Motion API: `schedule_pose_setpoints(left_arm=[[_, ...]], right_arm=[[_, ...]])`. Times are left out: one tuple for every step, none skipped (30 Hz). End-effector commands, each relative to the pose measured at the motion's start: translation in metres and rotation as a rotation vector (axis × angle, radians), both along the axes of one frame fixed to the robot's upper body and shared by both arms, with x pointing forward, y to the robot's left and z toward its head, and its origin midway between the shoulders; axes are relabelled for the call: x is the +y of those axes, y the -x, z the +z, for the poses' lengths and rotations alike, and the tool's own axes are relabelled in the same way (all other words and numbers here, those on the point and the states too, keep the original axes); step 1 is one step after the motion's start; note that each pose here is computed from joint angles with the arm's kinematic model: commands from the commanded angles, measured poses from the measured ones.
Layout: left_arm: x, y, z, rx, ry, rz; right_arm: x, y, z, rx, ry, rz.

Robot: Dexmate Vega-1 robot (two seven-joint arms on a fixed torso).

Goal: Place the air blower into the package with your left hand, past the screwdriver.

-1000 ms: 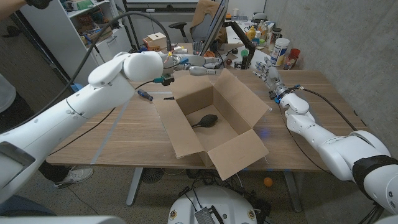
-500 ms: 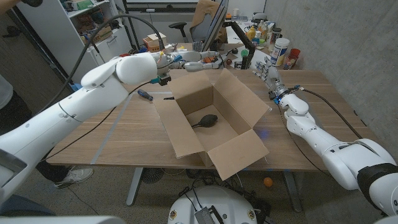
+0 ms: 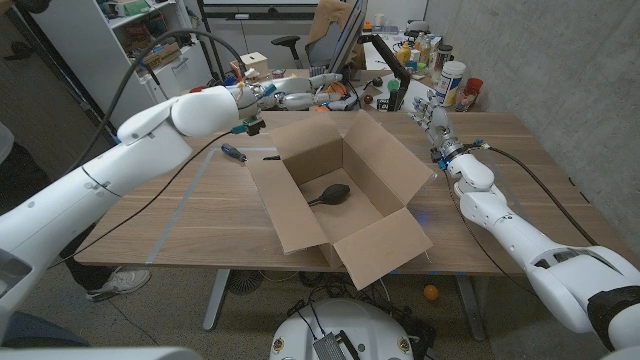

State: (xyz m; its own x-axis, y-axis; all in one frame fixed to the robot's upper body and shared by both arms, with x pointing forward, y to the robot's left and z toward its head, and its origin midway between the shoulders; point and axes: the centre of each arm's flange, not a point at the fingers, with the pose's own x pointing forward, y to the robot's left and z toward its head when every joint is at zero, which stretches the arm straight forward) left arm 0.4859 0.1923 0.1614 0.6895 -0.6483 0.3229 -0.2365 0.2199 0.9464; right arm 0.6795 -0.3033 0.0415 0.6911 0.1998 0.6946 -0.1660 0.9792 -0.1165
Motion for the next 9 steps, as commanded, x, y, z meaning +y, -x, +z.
schedule_pose_setpoints(left_arm=[[0.017,-0.013,-0.001,0.007,0.054,-0.135],[0.018,-0.017,-0.002,0.018,0.052,-0.140],[0.019,-0.021,-0.003,0.028,0.054,-0.144],[0.019,-0.023,-0.004,0.031,0.056,-0.145],[0.020,-0.025,-0.005,0.034,0.056,-0.147],[0.020,-0.027,-0.006,0.039,0.054,-0.148],[0.021,-0.028,-0.006,0.039,0.053,-0.146],[0.022,-0.028,-0.006,0.033,0.053,-0.145],[0.023,-0.027,-0.005,0.029,0.053,-0.145]], right_arm=[[0.015,0.031,-0.027,-0.010,-0.029,-0.034],[0.014,0.032,-0.031,-0.005,-0.034,-0.041],[0.013,0.032,-0.033,-0.001,-0.041,-0.044],[0.013,0.032,-0.035,0.003,-0.045,-0.046],[0.013,0.032,-0.037,0.007,-0.044,-0.050],[0.013,0.032,-0.038,0.010,-0.044,-0.051],[0.013,0.032,-0.039,0.010,-0.046,-0.051],[0.013,0.031,-0.038,0.008,-0.047,-0.051],[0.014,0.030,-0.037,0.005,-0.049,-0.051]])
